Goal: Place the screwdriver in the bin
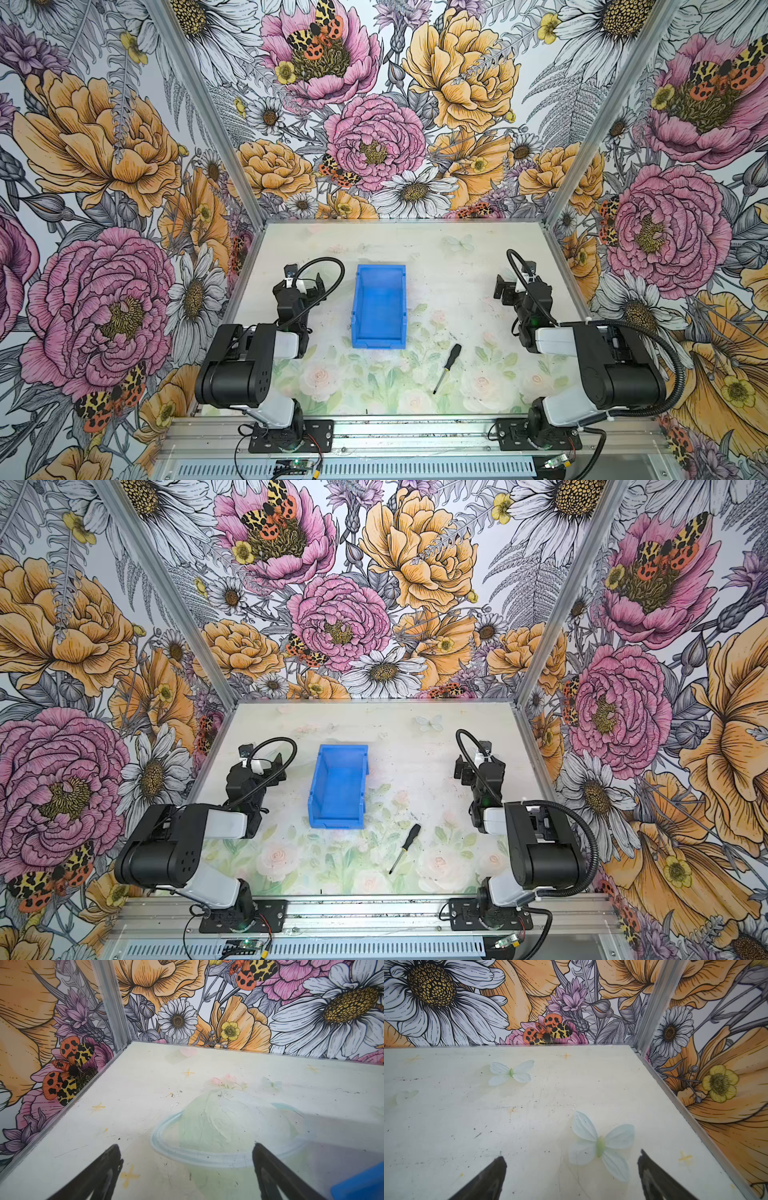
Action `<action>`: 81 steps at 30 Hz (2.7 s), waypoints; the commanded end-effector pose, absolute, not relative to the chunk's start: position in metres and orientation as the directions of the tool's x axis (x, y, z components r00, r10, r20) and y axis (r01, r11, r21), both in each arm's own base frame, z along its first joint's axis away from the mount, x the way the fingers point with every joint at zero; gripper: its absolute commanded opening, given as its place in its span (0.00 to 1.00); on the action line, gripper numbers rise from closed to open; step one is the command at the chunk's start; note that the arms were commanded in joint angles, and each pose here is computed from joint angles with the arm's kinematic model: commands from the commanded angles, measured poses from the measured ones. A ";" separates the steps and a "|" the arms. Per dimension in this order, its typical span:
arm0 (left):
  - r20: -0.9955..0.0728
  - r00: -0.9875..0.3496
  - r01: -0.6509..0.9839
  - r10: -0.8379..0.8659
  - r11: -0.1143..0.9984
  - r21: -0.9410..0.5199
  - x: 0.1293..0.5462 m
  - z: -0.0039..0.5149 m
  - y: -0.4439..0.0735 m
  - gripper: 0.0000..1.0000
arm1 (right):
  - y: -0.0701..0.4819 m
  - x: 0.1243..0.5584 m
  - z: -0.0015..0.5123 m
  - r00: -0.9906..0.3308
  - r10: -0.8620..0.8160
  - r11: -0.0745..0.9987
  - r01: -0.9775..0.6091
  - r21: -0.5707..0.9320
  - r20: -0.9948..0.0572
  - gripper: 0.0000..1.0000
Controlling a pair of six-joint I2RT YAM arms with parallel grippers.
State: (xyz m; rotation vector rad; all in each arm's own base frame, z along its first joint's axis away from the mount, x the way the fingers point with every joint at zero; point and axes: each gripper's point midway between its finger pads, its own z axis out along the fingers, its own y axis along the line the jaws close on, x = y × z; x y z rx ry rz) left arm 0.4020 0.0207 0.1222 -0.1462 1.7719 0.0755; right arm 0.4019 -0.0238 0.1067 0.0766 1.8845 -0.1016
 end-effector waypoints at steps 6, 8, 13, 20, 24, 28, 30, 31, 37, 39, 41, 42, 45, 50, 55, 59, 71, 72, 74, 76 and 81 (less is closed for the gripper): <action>-0.982 -0.183 -0.125 -0.042 0.992 -0.019 0.405 0.129 0.019 0.99 | -0.024 0.403 0.111 -0.284 0.013 0.994 0.110 -0.019 -0.959 1.00; -0.982 -0.182 -0.125 -0.042 0.992 -0.019 0.406 0.129 0.019 0.99 | -0.024 0.403 0.111 -0.284 0.013 0.994 0.110 -0.019 -0.959 1.00; -0.982 -0.183 -0.126 -0.042 0.992 -0.019 0.405 0.129 0.019 0.99 | -0.024 0.403 0.111 -0.285 0.013 0.994 0.109 -0.019 -0.958 1.00; -0.983 -0.181 -0.126 -0.041 0.992 -0.018 0.405 0.129 0.019 0.99 | -0.024 0.403 0.111 -0.284 0.014 0.994 0.109 -0.018 -0.959 1.00; -0.983 -0.181 -0.127 -0.040 0.992 -0.017 0.406 0.129 0.019 0.99 | -0.024 0.403 0.111 -0.285 0.013 0.994 0.108 -0.019 -0.958 1.00; -0.983 -0.182 -0.128 -0.040 0.992 -0.016 0.405 0.129 0.019 0.99 | -0.024 0.403 0.111 -0.286 0.013 0.994 0.108 -0.018 -0.958 1.00; -0.983 -0.182 -0.126 -0.040 0.992 -0.017 0.405 0.129 0.019 0.99 | -0.024 0.403 0.110 -0.288 0.014 0.994 0.108 -0.018 -0.958 0.99; -0.983 -0.181 -0.126 -0.040 0.992 -0.017 0.406 0.130 0.019 0.99 | -0.023 0.403 0.110 -0.288 0.014 0.994 0.108 -0.018 -0.957 1.00; -0.982 -0.182 -0.125 -0.040 0.992 -0.017 0.405 0.129 0.019 0.99 | -0.024 0.403 0.110 -0.287 0.013 0.994 0.108 -0.019 -0.958 1.00; -0.982 -0.183 -0.124 -0.040 0.992 -0.017 0.405 0.129 0.018 0.99 | -0.024 0.403 0.111 -0.286 0.014 0.994 0.108 -0.018 -0.958 1.00; -0.982 -0.182 -0.125 -0.040 0.992 -0.017 0.405 0.129 0.018 0.99 | -0.024 0.403 0.111 -0.285 0.014 0.994 0.109 -0.018 -0.959 0.99; -0.982 -0.183 -0.126 -0.040 0.992 -0.017 0.405 0.129 0.019 0.99 | -0.024 0.403 0.111 -0.285 0.013 0.994 0.108 -0.018 -0.958 1.00; -0.982 -0.182 -0.125 -0.041 0.992 -0.019 0.406 0.129 0.019 0.99 | -0.024 0.403 0.111 -0.287 0.013 0.994 0.107 -0.019 -0.958 1.00; -0.982 -0.183 -0.125 -0.042 0.992 -0.019 0.405 0.129 0.019 0.99 | -0.024 0.403 0.110 -0.287 0.014 0.994 0.109 -0.018 -0.958 1.00; -0.982 -0.184 -0.126 -0.050 0.992 -0.027 0.406 0.129 0.021 0.99 | -0.024 0.403 0.111 -0.285 0.014 0.994 0.108 -0.018 -0.958 0.99; -0.984 -0.169 -0.152 -0.062 0.988 -0.036 0.404 0.137 0.025 0.99 | -0.024 0.403 0.114 -0.284 0.013 0.994 0.109 -0.019 -0.959 1.00; -0.950 -0.291 -0.345 -0.112 0.939 -0.005 0.382 0.169 0.056 0.99 | -0.030 0.385 0.147 -0.364 0.084 0.976 0.216 0.004 -0.927 0.99; -0.949 -0.293 -0.340 -0.114 0.940 -0.008 0.380 0.172 0.054 0.99 | -0.031 0.382 0.149 -0.380 0.112 0.973 0.231 0.023 -0.918 0.99; -0.950 -0.286 -0.341 -0.125 0.940 -0.021 0.375 0.181 0.053 0.99 | -0.030 0.375 0.150 -0.412 0.154 0.967 0.250 0.051 -0.898 1.00; -0.939 -0.308 -0.366 -0.152 0.930 -0.031 0.370 0.185 0.055 0.99 | -0.030 0.368 0.153 -0.438 0.199 0.955 0.286 0.075 -0.877 0.99; -0.924 -0.348 -0.306 -0.161 0.951 -0.051 0.370 0.197 0.039 0.99 | -0.032 0.346 0.155 -0.513 0.325 0.912 0.393 0.119 -0.794 0.99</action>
